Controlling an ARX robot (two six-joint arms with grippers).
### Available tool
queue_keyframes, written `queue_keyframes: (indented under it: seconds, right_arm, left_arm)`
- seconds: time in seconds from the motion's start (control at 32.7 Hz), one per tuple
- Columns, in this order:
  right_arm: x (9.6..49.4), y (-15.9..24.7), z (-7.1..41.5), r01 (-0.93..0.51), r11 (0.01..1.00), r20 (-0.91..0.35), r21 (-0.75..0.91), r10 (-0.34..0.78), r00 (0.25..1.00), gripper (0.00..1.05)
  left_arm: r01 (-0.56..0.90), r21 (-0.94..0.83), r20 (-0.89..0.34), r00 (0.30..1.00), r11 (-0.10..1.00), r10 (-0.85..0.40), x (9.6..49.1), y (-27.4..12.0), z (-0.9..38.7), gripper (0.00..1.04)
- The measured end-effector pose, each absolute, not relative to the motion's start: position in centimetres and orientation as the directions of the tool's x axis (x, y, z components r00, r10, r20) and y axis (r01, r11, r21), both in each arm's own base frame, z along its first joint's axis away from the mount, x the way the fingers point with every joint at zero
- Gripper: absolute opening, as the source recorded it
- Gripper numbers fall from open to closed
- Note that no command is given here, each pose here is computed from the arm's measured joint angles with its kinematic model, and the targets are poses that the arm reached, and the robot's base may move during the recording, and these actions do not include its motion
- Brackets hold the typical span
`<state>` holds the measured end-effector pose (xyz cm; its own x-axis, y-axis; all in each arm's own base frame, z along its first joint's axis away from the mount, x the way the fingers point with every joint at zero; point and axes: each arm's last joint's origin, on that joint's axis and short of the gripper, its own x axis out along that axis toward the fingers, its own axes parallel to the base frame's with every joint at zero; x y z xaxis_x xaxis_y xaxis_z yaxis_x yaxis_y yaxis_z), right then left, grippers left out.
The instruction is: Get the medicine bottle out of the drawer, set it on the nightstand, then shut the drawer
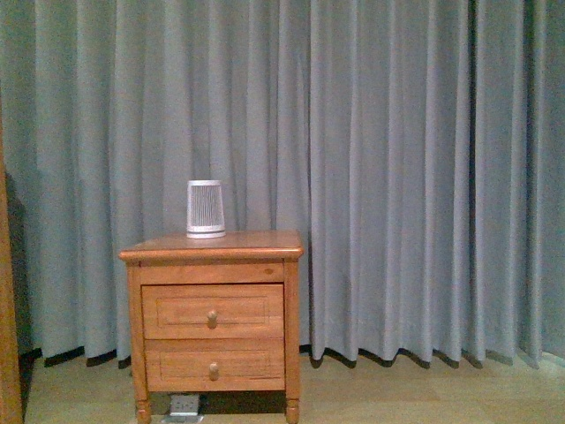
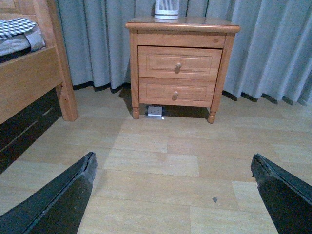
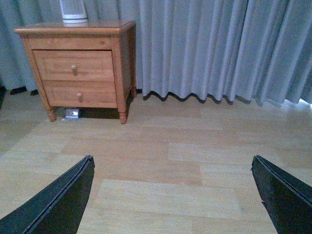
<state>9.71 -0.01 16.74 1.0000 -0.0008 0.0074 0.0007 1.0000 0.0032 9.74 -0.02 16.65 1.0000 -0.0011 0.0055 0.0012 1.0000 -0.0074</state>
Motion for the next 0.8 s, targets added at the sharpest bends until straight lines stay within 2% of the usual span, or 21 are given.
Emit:
queue_keyframes:
  seconds: [0.8]
  right_arm:
    - [9.71,-0.02,16.74,0.001,1.0,0.007,0.003,-0.001,1.0,0.98]
  left_arm:
    - [0.001,-0.007,0.006,1.0,1.0,-0.001,9.74,-0.02,16.65,0.98]
